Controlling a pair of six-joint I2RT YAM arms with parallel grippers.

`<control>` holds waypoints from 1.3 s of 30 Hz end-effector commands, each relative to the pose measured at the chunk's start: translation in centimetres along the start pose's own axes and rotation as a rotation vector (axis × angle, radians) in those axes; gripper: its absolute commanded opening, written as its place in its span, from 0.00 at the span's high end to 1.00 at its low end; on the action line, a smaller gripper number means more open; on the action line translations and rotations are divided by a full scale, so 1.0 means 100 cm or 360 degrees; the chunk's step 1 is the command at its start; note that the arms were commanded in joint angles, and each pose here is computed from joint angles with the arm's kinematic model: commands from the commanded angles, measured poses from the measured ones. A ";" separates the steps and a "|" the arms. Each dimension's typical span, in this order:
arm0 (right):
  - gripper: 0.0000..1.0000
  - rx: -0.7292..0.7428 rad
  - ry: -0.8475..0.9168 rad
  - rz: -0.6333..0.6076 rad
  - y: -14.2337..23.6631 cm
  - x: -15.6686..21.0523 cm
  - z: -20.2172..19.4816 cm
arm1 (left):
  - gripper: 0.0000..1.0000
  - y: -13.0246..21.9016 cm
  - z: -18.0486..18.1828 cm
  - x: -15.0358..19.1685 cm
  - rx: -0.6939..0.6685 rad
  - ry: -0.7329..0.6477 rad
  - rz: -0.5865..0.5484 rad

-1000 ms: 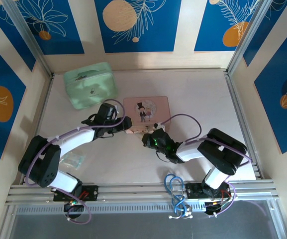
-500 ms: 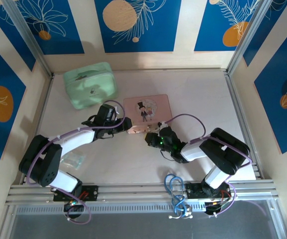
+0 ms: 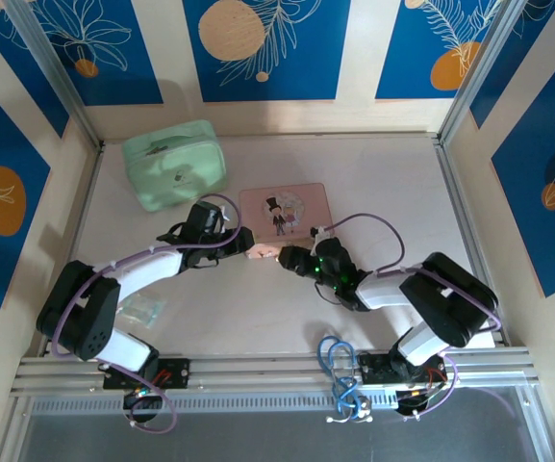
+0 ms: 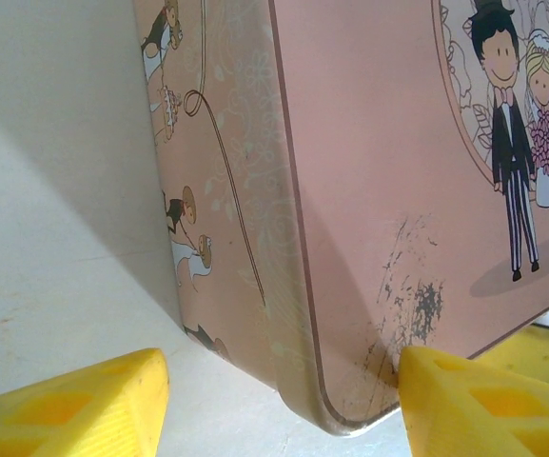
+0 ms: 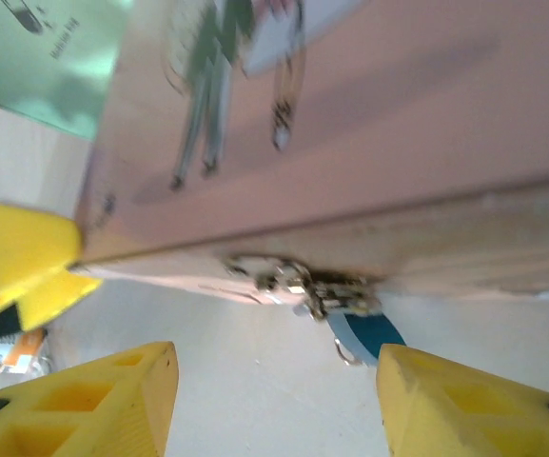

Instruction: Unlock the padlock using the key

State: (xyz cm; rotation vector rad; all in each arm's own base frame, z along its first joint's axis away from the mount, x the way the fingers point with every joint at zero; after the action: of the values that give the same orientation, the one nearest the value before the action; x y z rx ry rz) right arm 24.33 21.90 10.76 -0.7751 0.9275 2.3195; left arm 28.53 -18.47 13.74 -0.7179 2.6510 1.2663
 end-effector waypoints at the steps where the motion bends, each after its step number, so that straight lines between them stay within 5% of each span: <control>1: 0.43 0.0017 0.0060 -0.0006 0.009 -0.001 -0.005 | 0.36 -0.002 0.008 0.000 -0.0055 0.0001 0.0042; 24: 0.53 0.0291 0.0227 0.0119 -0.048 0.019 0.003 | 0.39 -0.002 0.009 -0.001 -0.0092 0.0001 0.0042; 30: 0.78 0.0340 0.0189 0.0133 -0.043 0.026 -0.001 | 0.39 -0.002 0.009 -0.001 -0.0089 -0.0001 0.0038; 39: 1.00 0.0356 0.0174 0.0133 -0.037 0.027 -0.002 | 0.40 -0.005 0.013 0.000 -0.0110 0.0008 0.0040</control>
State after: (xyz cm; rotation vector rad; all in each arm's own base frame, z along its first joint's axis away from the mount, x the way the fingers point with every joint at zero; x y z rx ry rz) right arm 25.47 25.17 7.47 -0.7998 1.2336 2.2096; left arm 28.90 -18.11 13.87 -0.7433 2.6424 1.2834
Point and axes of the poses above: each hand's point on the last joint's axis, 136 mm out from that joint toward the fingers, its own y axis back along the fingers, its own z axis along the line the jaws close on, x = y × z, the point moved 7 cm from there along y, back along the fingers, and after that the axes turned 10 degrees about y, right-handed, at the moved point
